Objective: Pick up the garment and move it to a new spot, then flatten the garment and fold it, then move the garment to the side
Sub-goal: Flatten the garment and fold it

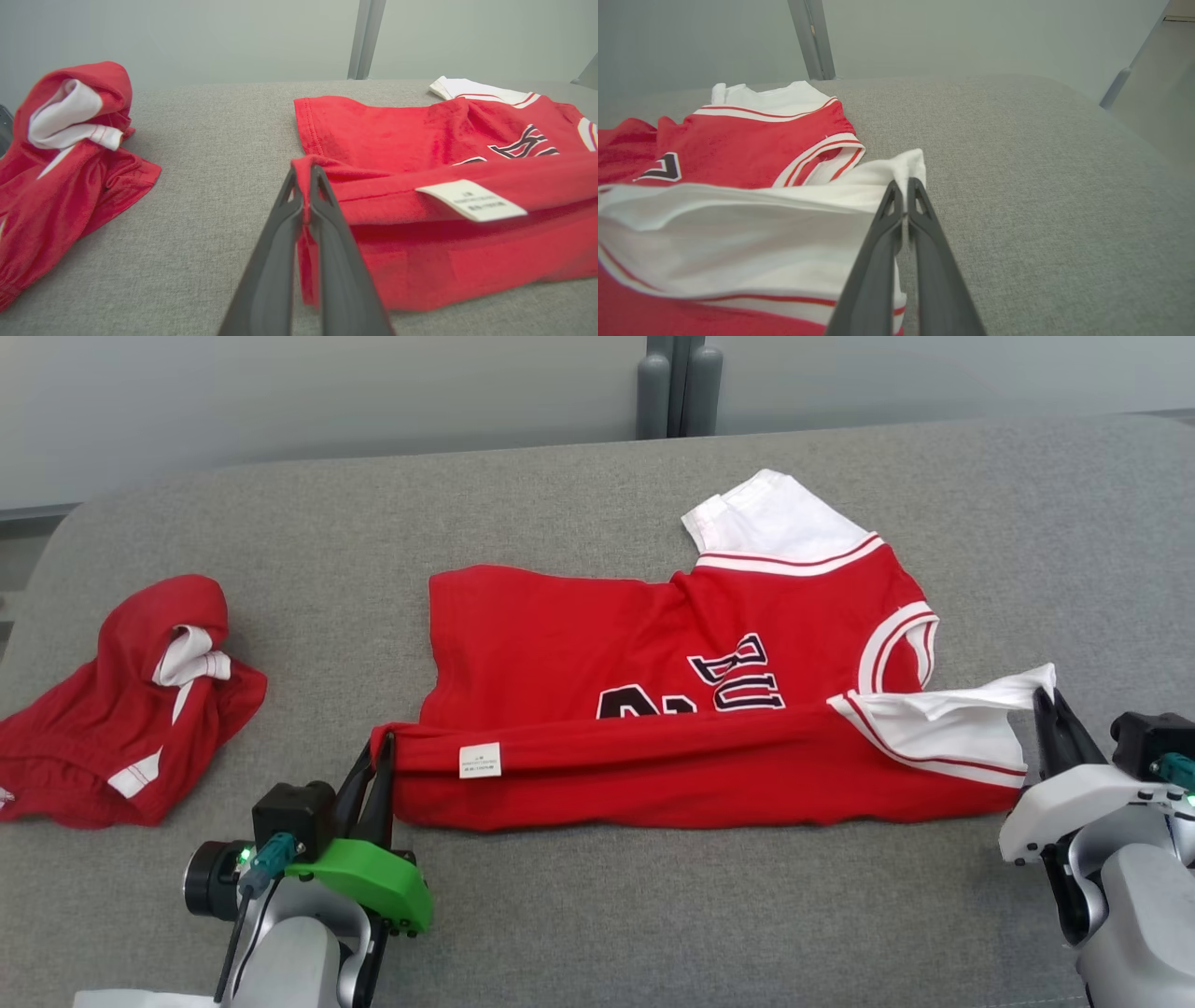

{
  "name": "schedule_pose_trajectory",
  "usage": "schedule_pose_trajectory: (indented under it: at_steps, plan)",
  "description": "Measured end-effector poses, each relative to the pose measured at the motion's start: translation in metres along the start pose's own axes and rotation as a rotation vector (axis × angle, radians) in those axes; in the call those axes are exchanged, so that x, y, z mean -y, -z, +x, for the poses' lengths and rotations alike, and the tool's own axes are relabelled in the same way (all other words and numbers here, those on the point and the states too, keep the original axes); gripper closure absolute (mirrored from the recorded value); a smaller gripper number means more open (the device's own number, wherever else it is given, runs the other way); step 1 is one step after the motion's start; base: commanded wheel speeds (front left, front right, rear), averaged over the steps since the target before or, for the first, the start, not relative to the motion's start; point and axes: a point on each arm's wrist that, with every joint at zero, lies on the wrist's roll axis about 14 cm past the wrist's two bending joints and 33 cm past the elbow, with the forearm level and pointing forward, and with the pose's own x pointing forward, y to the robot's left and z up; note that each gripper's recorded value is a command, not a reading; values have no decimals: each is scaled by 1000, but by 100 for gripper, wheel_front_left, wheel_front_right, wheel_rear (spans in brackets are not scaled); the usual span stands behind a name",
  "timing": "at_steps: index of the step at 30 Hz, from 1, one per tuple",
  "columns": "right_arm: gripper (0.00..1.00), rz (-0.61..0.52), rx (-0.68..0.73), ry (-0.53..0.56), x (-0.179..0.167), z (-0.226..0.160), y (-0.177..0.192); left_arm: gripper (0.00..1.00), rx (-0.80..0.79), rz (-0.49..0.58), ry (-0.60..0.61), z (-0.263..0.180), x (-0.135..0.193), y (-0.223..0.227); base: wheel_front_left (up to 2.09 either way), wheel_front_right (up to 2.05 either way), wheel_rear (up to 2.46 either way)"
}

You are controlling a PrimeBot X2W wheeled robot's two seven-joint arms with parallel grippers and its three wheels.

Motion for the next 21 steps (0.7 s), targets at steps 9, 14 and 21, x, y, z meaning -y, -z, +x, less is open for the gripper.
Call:
schedule_pose_trajectory:
  at_steps: [9, 14, 21]
  plan:
    - [100, -10, -19, -15, -8, 23, 5, 100, -24, 4, 0, 19, -3, 6, 0, 0, 0]
    - [0, -5, -27, -18, -11, 28, 9, 0, -47, 4, 8, 26, -2, 14, 0, 0, 0]
    - [0, 34, 29, -9, -10, 20, 0, 0, -3, -3, 8, 31, 1, 2, 0, 0, 0]
